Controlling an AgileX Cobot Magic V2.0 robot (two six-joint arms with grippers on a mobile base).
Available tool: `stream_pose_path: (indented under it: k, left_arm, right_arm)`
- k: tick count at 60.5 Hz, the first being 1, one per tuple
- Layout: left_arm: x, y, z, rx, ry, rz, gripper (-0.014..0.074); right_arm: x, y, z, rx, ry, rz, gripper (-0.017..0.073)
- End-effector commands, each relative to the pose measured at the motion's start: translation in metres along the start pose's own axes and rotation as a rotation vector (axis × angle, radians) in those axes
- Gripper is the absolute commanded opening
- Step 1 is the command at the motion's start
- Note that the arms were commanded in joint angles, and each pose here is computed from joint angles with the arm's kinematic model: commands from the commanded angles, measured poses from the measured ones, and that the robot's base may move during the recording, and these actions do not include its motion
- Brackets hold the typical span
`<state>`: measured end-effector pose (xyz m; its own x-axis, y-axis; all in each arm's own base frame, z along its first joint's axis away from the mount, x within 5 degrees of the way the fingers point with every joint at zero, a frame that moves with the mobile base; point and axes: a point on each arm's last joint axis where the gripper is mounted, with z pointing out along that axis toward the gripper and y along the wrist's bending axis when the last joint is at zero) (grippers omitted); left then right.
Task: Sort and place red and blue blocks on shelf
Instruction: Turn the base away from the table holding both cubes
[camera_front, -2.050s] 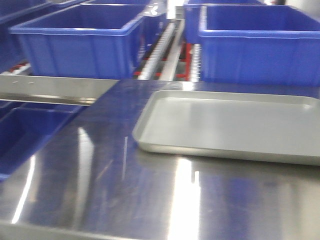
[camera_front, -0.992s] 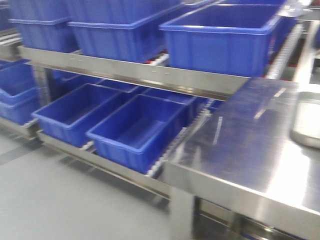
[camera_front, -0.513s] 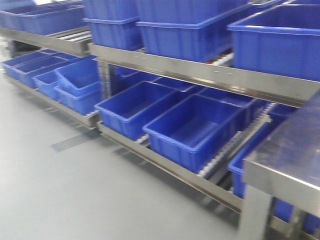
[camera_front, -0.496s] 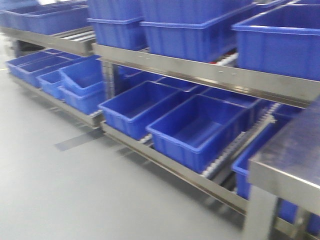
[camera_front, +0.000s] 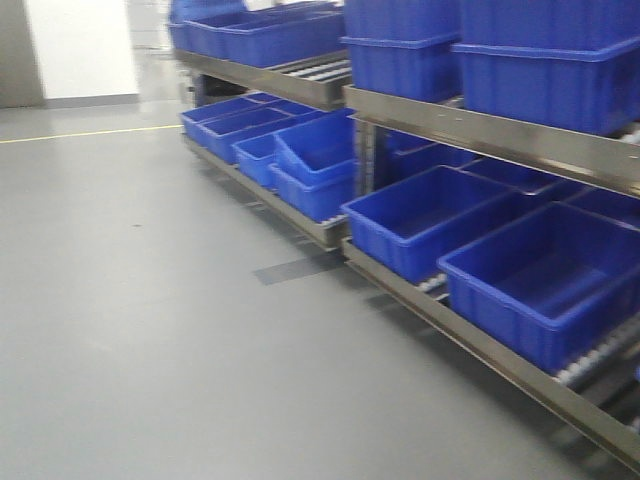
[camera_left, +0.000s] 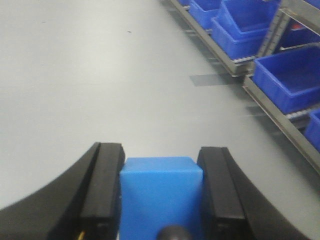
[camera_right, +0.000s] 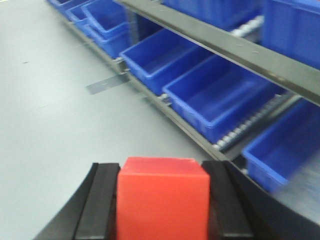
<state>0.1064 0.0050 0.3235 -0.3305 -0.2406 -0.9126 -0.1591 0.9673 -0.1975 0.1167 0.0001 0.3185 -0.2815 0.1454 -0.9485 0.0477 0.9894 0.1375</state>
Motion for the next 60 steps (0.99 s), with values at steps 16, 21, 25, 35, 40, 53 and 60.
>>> stream_pose_path:
  k: [16, 21, 25, 35, 40, 53, 60]
  left_arm:
    - [-0.0147, -0.0048, -0.0046, 0.041, -0.093, 0.002, 0.0118]
    - [-0.0147, -0.0048, -0.0046, 0.041, -0.093, 0.002, 0.0118]
    - [-0.0147, -0.0048, -0.0046, 0.041, -0.093, 0.002, 0.0118]
    - [-0.0147, -0.0048, -0.0046, 0.041, -0.093, 0.002, 0.0118]
    - [-0.0147, -0.0048, -0.0046, 0.041, -0.093, 0.002, 0.0118]
    - [-0.0147, -0.0048, -0.0046, 0.041, -0.093, 0.002, 0.0118]
    - [-0.0147, -0.0048, -0.0046, 0.041, -0.093, 0.002, 0.0118]
  right_arm:
    - [-0.0172, 0.0022, -0.0041, -0.015, -0.119, -0.017, 0.0061]
    - [-0.0172, 0.0022, -0.0041, -0.015, -0.119, -0.017, 0.0061]
    - [-0.0172, 0.0022, -0.0041, -0.015, -0.119, -0.017, 0.0061]
    - [-0.0172, 0.0022, -0.0041, -0.015, -0.119, -0.017, 0.0061]
    - [-0.0172, 0.0022, -0.0041, -0.015, -0.119, -0.017, 0.0061]
    - [-0.0172, 0.0022, -0.0041, -0.015, -0.119, -0.017, 0.0061]
    - [-0.0172, 0.0022, -0.0041, -0.015, -0.119, -0.017, 0.0061]
